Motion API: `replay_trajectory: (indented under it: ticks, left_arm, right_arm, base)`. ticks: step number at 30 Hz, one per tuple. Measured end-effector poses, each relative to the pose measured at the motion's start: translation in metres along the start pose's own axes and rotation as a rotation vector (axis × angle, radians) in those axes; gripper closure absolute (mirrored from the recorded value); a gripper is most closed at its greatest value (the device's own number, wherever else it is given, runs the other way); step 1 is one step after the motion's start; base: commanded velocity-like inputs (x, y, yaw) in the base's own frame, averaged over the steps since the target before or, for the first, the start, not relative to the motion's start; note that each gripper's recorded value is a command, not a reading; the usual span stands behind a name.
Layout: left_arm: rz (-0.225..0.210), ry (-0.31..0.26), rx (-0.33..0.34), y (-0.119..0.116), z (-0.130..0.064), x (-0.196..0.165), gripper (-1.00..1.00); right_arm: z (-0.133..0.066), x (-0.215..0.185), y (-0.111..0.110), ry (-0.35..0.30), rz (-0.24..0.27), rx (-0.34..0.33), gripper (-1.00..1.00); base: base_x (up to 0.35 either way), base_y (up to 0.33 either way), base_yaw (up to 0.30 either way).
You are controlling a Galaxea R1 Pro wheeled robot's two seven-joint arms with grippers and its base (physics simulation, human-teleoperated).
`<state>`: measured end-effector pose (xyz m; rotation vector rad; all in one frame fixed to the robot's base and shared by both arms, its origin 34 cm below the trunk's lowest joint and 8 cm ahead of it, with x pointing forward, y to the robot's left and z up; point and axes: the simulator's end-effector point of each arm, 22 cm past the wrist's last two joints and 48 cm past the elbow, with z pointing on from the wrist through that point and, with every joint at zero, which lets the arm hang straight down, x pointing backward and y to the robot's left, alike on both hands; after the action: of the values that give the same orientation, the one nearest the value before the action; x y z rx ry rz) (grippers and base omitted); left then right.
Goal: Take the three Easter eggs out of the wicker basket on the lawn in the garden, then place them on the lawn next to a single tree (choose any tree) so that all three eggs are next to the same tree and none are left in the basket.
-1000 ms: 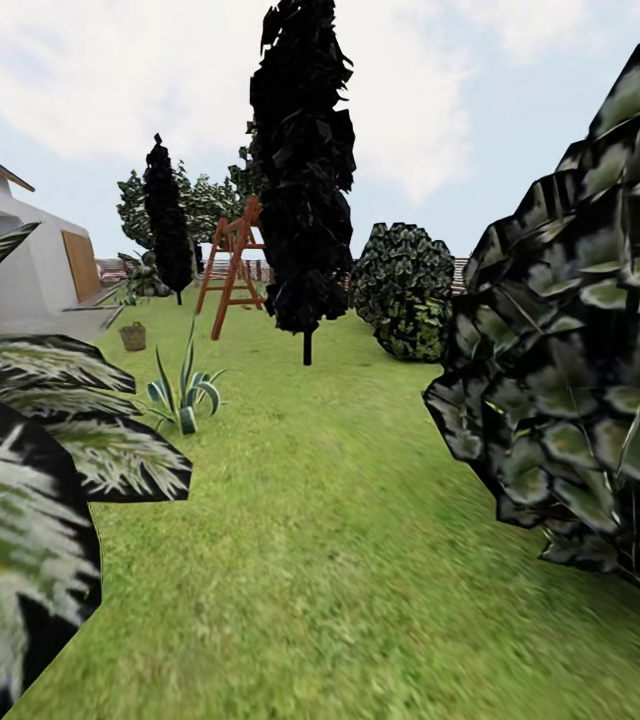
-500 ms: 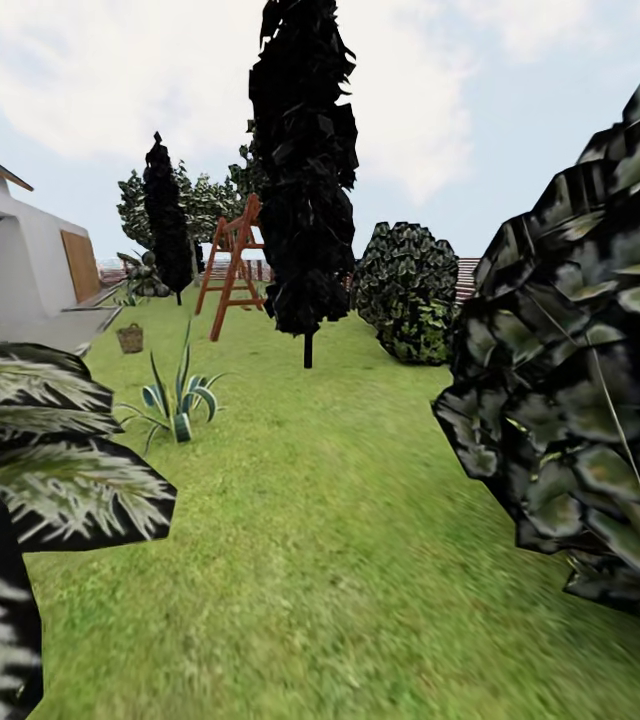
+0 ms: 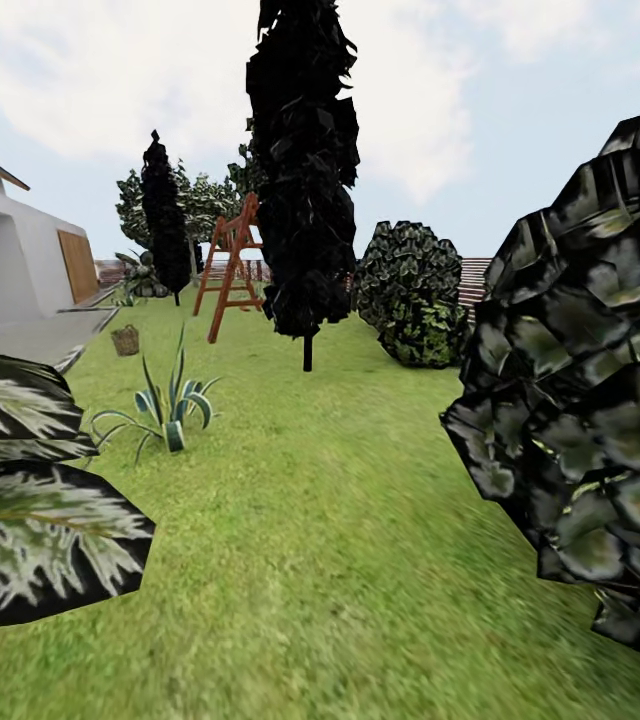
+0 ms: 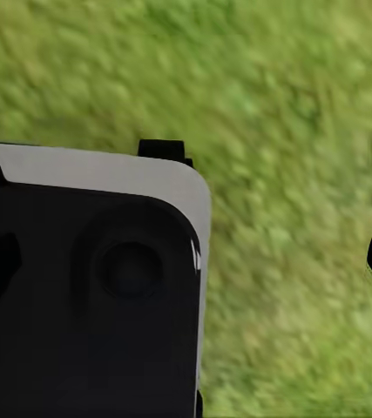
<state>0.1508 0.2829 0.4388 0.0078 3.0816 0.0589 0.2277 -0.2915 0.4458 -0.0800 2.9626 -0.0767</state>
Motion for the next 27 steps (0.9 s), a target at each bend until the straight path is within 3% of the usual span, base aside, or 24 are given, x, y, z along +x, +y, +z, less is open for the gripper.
replay_trajectory:
  ticks: [27]
  left_arm:
    - [0.0,0.0,0.0,0.0,0.0,0.0001,-1.0]
  right_arm:
    - [0.0,-0.0003,0.0,-0.002,0.0,0.0,-1.0]
  base:
    - [0.342,0.0,0.044]
